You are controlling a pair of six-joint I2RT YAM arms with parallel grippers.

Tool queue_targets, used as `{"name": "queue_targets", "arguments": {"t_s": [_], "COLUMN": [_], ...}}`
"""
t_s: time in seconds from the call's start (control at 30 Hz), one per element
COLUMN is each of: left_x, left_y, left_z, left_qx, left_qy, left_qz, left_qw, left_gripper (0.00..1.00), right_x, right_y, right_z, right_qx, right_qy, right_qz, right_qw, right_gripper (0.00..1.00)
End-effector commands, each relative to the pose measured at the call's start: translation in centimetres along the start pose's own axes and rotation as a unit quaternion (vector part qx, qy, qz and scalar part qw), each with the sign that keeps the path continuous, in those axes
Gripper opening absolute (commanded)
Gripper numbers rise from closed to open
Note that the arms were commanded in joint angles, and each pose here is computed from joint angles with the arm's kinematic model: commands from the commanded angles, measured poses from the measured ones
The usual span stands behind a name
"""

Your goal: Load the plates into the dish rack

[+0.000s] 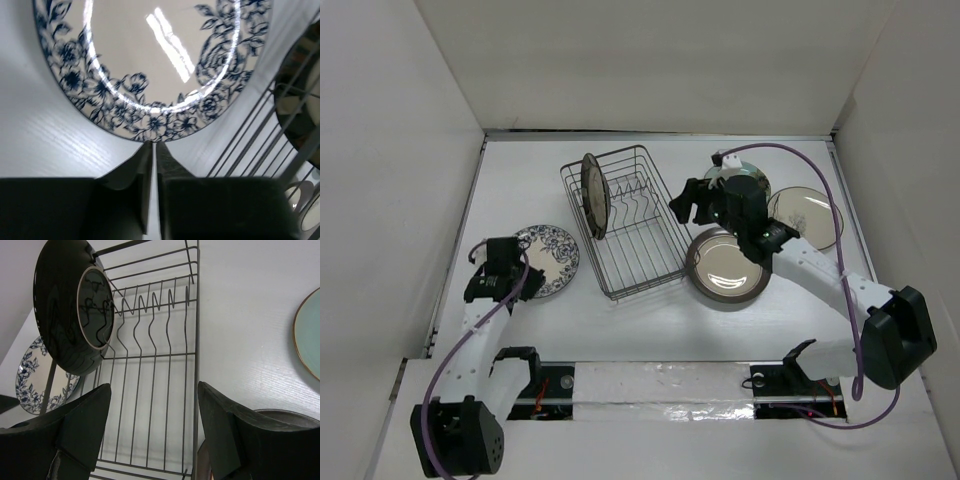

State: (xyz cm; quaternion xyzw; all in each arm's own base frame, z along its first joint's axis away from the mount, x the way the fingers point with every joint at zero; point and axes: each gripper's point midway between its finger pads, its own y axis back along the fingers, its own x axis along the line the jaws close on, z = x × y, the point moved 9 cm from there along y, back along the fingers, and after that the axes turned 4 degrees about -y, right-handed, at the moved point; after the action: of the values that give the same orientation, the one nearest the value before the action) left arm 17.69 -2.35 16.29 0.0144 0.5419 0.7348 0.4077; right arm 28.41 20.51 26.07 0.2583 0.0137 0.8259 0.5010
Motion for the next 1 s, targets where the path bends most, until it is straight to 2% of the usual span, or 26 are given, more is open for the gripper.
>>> {"name": "queue_targets", "arguments": {"t_s": [0.0,0.03,0.07,0.13,0.17,0.2,0.27,0.47,0.63,0.73,0.97], "left_x": [1.5,1.1,1.6,1.7,1.9,1.9,2.1,2.4,2.7,3.0,3.5], "left_y": [0.0,-0.1,-0.6,-0.5,-0.4,0.0,0.0,-1.6,-3.4,-3.6,-5.5], "left_z": [-1.7,-1.8,-2.6,-2.9,-2.8,-2.4,-2.4,-2.2,-3.0,-3.2,-3.4], "left_qx": [0.023,0.027,0.04,0.022,0.005,-0.024,-0.035,-0.049,-0.026,-0.033,-0.04], "left_qy": [0.069,0.103,0.118,0.157,0.17,0.182,0.212,0.229,0.247,0.251,0.242], "left_qz": [0.022,0.005,0.002,-0.022,-0.024,-0.038,-0.043,-0.014,-0.003,-0.004,0.01], "left_qw": [0.997,0.994,0.992,0.987,0.985,0.982,0.976,0.972,0.969,0.968,0.969], "left_gripper": [0.09,0.16,0.28,0.47,0.64,0.7,0.78,0.79,0.76,0.76,0.69], "right_x": [0.8,0.5,0.5,0.4,0.1,-0.1,-0.3,-0.8,-0.9,-1.2,-1.6], "right_y": [-0.1,-0.1,0.0,0.1,0.2,0.3,0.6,1.6,2.2,2.0,1.8], "right_z": [1.6,1.7,1.7,1.7,1.8,2.0,2.3,2.8,3.2,3.1,3.0], "right_qx": [-0.031,-0.032,-0.03,-0.025,-0.025,-0.026,-0.031,-0.036,-0.042,-0.04,-0.037], "right_qy": [-0.003,-0.004,-0.003,-0.004,-0.006,-0.006,-0.008,-0.015,-0.016,-0.018,-0.021], "right_qz": [0.03,0.026,0.03,0.04,0.038,0.037,0.044,0.057,0.057,0.056,0.052], "right_qw": [0.999,0.999,0.999,0.999,0.999,0.999,0.999,0.998,0.997,0.997,0.998], "right_gripper": [0.76,0.76,0.76,0.76,0.76,0.76,0.76,0.76,0.76,0.76,0.75]}}
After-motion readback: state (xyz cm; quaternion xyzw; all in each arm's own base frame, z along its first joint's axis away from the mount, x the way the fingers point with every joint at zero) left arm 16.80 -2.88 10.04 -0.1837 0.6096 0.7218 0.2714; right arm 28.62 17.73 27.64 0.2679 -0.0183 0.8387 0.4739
